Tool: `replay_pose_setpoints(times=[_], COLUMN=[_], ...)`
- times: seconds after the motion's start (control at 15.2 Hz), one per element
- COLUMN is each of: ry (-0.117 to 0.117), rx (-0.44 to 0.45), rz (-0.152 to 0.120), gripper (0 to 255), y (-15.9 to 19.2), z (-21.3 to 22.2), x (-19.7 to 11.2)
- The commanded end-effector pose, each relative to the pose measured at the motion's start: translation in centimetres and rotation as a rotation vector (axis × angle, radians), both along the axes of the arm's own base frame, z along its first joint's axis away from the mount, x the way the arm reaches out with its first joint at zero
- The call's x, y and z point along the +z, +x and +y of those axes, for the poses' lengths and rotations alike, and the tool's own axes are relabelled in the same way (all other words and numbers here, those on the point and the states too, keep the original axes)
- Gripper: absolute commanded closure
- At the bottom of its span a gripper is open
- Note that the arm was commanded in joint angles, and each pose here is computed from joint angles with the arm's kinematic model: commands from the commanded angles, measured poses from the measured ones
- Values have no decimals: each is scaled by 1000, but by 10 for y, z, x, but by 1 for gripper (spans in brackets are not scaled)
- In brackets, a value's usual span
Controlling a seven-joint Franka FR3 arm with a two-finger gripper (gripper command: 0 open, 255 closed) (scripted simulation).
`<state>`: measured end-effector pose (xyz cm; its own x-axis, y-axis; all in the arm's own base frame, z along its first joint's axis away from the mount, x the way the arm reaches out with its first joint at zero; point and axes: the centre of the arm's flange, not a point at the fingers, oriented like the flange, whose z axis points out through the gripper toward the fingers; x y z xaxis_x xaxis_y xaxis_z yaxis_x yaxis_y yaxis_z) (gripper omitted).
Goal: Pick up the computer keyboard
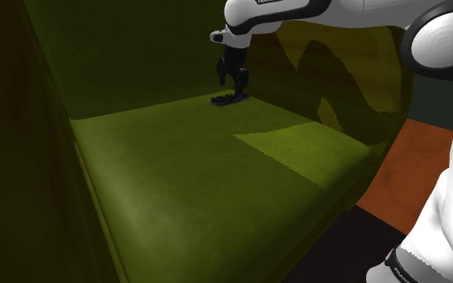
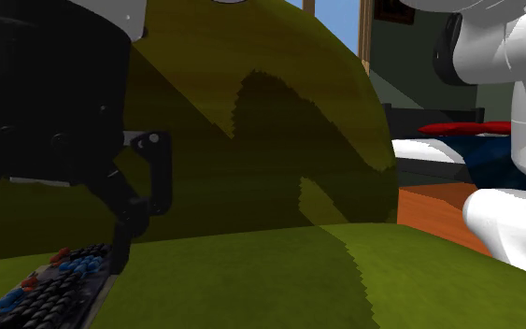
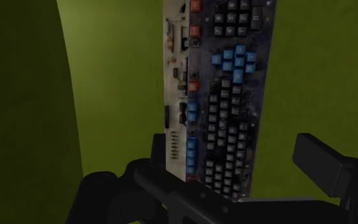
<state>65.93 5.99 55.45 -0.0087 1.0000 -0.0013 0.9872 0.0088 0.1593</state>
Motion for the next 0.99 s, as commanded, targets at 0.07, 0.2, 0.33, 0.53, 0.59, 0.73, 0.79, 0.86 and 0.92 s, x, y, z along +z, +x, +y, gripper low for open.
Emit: replay_pose_setpoints(times=[0.07,0.2,0.33,0.53,0.59,0.73,0.79,0.86,0.92], ry=[-1,-1,-1,-1,-1,-1,-1,-1,-1], rx=[8,8,8,8,8,8,8,8,8], rz=[0,0,0,0,0,0,0,0,0], gripper=[0,0,0,255,255,255,255,255,255], y=[1,1,1,1,1,1,1,1,1], z=[1,1,1,1,1,1,1,1,1], x=[-14,-25,-33,-34,-33,-33,-33,-33,-33])
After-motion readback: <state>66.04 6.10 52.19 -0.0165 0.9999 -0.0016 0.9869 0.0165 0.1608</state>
